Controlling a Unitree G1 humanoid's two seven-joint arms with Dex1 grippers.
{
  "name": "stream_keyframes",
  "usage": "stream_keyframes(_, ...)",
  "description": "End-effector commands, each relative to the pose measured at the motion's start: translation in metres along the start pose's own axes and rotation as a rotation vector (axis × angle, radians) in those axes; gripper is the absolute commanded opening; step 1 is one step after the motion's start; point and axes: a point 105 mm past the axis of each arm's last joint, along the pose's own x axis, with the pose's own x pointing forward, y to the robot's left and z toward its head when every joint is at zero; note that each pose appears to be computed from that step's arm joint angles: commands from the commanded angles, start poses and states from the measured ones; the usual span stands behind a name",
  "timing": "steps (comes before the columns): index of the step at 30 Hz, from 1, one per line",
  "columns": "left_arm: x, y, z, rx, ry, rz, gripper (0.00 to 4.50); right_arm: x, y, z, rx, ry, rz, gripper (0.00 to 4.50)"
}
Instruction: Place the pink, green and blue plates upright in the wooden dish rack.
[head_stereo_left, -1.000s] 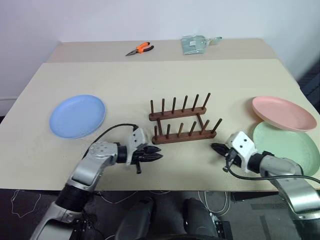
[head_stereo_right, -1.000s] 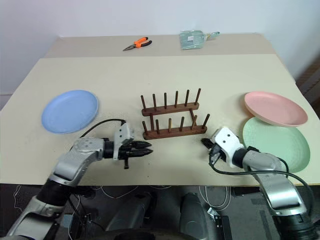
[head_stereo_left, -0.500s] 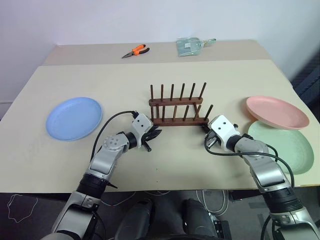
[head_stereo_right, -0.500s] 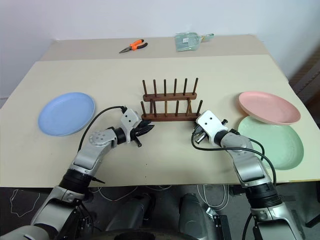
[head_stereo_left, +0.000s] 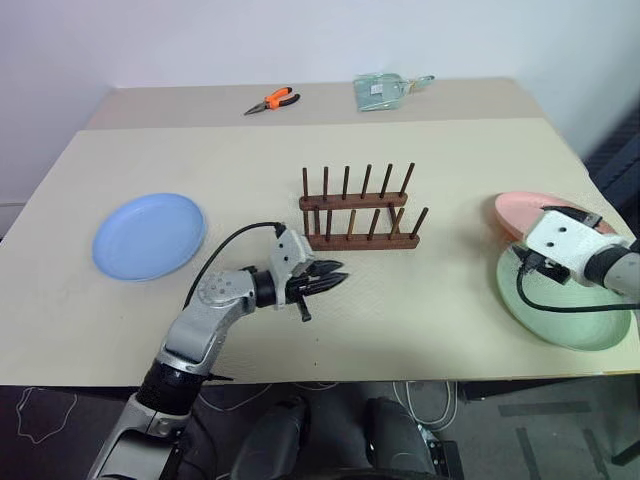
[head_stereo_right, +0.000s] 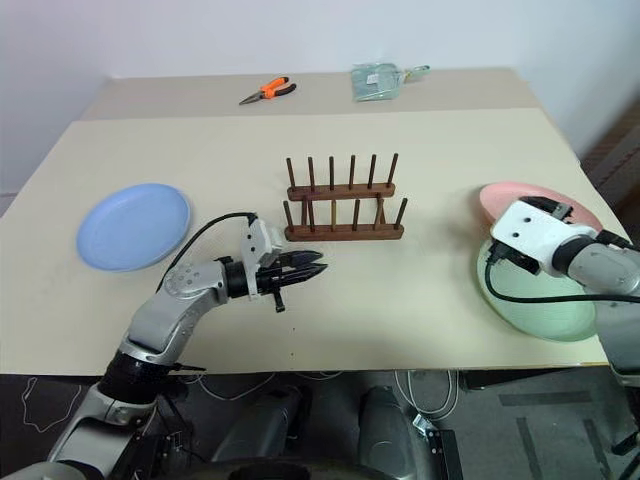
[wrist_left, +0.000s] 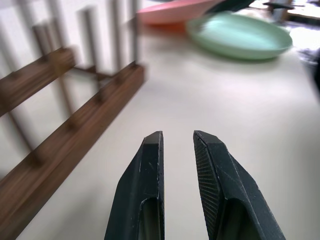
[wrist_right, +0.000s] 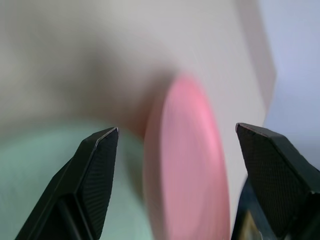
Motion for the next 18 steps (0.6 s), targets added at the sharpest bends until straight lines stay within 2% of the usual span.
stream_keyframes(1, 0.006, -0.009, 0.021, 0.045, -0.057, -0.045, 0.91, 0.008, -0.010, -0.013, -0.078, 0.061, -0.071, 3.27)
stream_keyframes(2, 0.007, -0.011, 0.023, 0.046, -0.061, -0.047, 0.91, 0.010, -0.008, -0.016, -0.093, 0.075, -0.071, 2.93)
stream_keyframes(7, 0.005, -0.012, 0.020, 0.037, -0.052, -0.032, 0.91, 0.014, -0.014, -0.007, -0.103, 0.043, -0.121, 0.28)
stream_keyframes(8, 0.004, -0.012, 0.019, 0.035, -0.049, -0.028, 0.91, 0.013, -0.015, -0.006, -0.104, 0.040, -0.129, 0.07)
stream_keyframes(11, -0.002, -0.011, 0.012, 0.030, -0.025, -0.015, 0.91, 0.006, -0.028, 0.006, -0.190, 0.020, -0.168, 0.07)
stream_keyframes(14, -0.010, -0.005, 0.004, 0.019, -0.005, 0.028, 0.91, -0.008, -0.053, 0.056, -0.124, -0.184, -0.256, 0.07)
stream_keyframes(17, -0.018, 0.007, 0.002, 0.010, -0.012, 0.094, 0.91, -0.033, -0.064, 0.132, 0.280, -0.608, -0.254, 0.07)
stream_keyframes(18, -0.021, 0.011, 0.002, 0.008, -0.016, 0.115, 0.91, -0.044, -0.069, 0.151, 0.488, -0.748, -0.224, 0.07)
